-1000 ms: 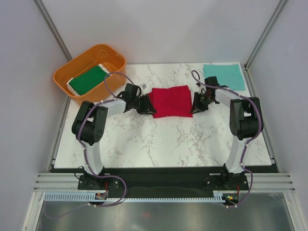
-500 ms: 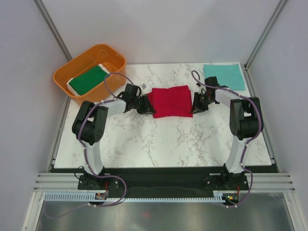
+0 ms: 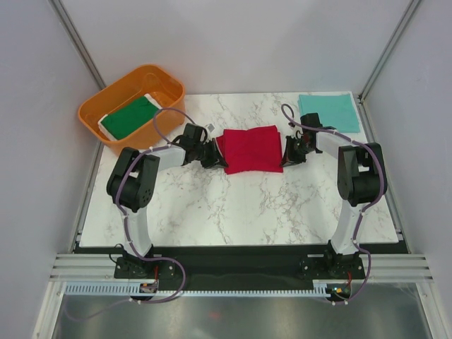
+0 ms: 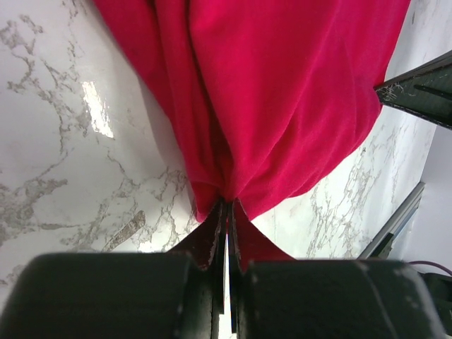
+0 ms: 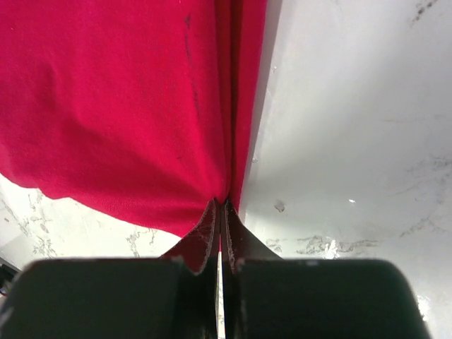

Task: Fold and stack the t-shirts
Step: Fold the tshirt

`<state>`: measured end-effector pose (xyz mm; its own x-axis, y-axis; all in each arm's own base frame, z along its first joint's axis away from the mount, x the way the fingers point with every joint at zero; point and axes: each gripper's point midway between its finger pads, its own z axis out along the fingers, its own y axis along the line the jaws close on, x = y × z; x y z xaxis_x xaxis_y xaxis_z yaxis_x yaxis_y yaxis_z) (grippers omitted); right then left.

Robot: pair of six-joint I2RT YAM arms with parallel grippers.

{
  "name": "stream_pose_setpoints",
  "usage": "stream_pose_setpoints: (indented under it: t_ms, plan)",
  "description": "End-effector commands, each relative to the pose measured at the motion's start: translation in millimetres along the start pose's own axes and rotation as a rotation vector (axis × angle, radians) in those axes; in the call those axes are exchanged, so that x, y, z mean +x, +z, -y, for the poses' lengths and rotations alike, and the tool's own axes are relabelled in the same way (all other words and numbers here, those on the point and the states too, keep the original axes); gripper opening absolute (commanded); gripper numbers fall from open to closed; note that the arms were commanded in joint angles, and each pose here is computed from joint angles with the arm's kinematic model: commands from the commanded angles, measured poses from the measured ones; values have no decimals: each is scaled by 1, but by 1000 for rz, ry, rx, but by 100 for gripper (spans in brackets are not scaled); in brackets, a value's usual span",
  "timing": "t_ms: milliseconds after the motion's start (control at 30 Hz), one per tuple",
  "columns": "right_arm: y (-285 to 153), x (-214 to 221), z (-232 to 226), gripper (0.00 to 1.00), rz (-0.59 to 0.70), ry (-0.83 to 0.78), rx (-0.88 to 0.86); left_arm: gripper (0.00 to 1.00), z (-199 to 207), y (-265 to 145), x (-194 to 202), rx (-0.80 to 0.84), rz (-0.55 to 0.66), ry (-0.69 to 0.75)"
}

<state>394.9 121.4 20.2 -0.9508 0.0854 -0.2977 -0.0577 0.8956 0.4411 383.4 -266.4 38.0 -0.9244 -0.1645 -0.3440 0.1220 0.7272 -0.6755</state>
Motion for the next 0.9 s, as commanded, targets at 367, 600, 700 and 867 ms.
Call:
stream_pose_setpoints:
  t_ms: [367,600,700,867]
  plan:
    - [-19,-1,14,0,33,10,73,2,10,-27,-25,-27,-9,11]
    - [-28,-6,13,0,56,5,86,2,3,-40,-29,-123,-63,93]
    - [-31,-6,11,0,59,6,76,2,9,-42,-22,-75,-114,111]
    - [-35,-1,5,0,61,15,52,2,4,-36,-3,-46,-189,88]
